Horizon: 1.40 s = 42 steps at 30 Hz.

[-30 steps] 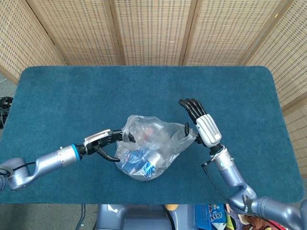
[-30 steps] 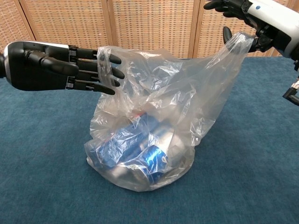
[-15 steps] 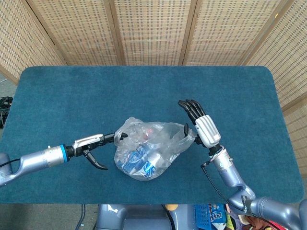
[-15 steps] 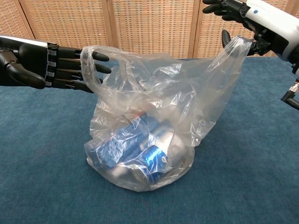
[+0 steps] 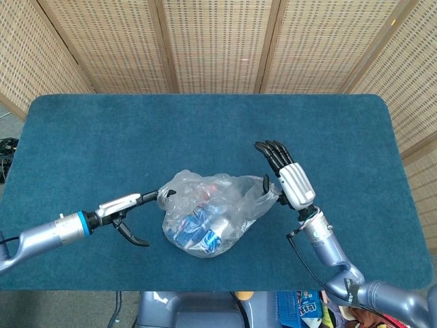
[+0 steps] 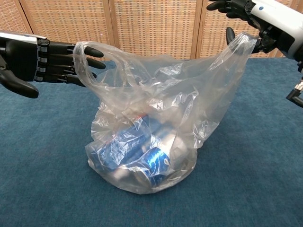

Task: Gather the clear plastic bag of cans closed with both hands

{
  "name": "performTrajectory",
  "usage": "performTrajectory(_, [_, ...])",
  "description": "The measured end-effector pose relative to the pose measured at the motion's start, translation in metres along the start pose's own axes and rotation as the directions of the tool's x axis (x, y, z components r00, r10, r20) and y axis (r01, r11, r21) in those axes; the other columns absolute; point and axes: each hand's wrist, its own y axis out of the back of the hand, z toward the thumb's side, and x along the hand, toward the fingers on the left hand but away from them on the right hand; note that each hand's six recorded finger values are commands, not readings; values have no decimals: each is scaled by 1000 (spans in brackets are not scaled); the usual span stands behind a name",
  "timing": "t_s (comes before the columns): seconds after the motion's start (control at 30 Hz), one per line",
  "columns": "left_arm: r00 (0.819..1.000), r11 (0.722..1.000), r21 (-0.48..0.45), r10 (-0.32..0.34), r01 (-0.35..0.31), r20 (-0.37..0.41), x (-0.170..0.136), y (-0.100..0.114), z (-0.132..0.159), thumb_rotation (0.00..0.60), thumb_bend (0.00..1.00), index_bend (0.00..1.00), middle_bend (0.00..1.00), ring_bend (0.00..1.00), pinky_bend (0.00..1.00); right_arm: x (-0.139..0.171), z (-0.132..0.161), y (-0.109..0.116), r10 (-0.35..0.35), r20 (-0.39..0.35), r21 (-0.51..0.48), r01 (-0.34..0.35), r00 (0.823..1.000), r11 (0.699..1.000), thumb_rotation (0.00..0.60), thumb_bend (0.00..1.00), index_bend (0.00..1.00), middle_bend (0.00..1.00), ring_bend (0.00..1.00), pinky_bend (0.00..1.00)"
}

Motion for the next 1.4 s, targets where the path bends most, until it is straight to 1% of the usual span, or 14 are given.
performTrajectory(0.1, [999,999,29,36,-36,7,8,1,5,600,139,0,0,0,0,0,1,1,-1,-2,0,1,1000,1000,600,834,0,114,0,0])
performTrajectory(0.2, [998,998,16,62,-63,19,20,0,9,600,138,0,0,0,0,1,1,2,-1,-5,3,1,1000,1000,600,833,0,114,0,0])
performTrajectory(0.3, [996,997,-28,71,-70,51,34,-5,12,600,139,0,0,0,0,1,1,3,0,-7,5,0,1000,1000,600,834,0,114,0,0])
performTrajectory(0.5, [990,985,-163,76,-56,119,53,-11,16,600,138,0,0,0,0,2,2,2,4,-9,3,-4,1000,1000,600,834,0,114,0,0])
performTrajectory(0.6, [986,969,-244,75,-37,151,61,-15,17,600,139,6,0,0,0,3,2,1,6,-12,3,-6,1000,1000,600,834,0,114,0,0])
performTrajectory(0.7, [980,944,-329,77,-12,183,71,-18,17,600,139,24,0,0,0,3,2,1,8,-14,4,-8,1000,1000,600,834,0,114,0,0])
performTrajectory(0.83, [971,897,-442,81,28,225,84,-24,18,600,135,45,0,0,0,4,1,0,10,-12,6,-10,1000,1000,600,834,0,114,0,0])
performTrajectory(0.97, [966,867,-496,82,53,246,93,-29,19,600,122,46,0,0,0,5,0,1,12,-9,7,-12,1000,1000,600,835,0,114,0,0])
performTrajectory(1.0, [965,855,-515,81,61,250,94,-29,20,600,117,42,0,0,0,5,0,1,12,-10,7,-12,1000,1000,600,836,0,114,0,0])
performTrajectory(1.1, [962,786,-609,77,103,261,98,-31,22,600,105,29,0,0,0,6,-1,2,13,-11,7,-13,1000,1000,600,836,0,114,0,0])
performTrajectory(1.23, [959,659,-732,58,172,277,110,-33,26,600,87,11,0,0,0,6,0,3,13,-17,10,-13,1000,1000,600,836,0,114,0,0])
performTrajectory(1.27, [959,636,-749,53,184,280,113,-33,27,600,85,7,0,0,0,6,0,3,13,-18,10,-13,1000,1000,600,837,0,114,0,0])
performTrajectory(1.33, [959,597,-777,48,198,281,123,-34,30,600,76,0,0,0,0,6,-1,4,14,-18,9,-13,1000,1000,600,838,0,114,0,0])
performTrajectory(1.4, [960,578,-794,62,188,272,129,-33,31,600,67,0,0,0,0,7,-1,4,14,-17,9,-14,1000,1000,600,838,0,114,0,0])
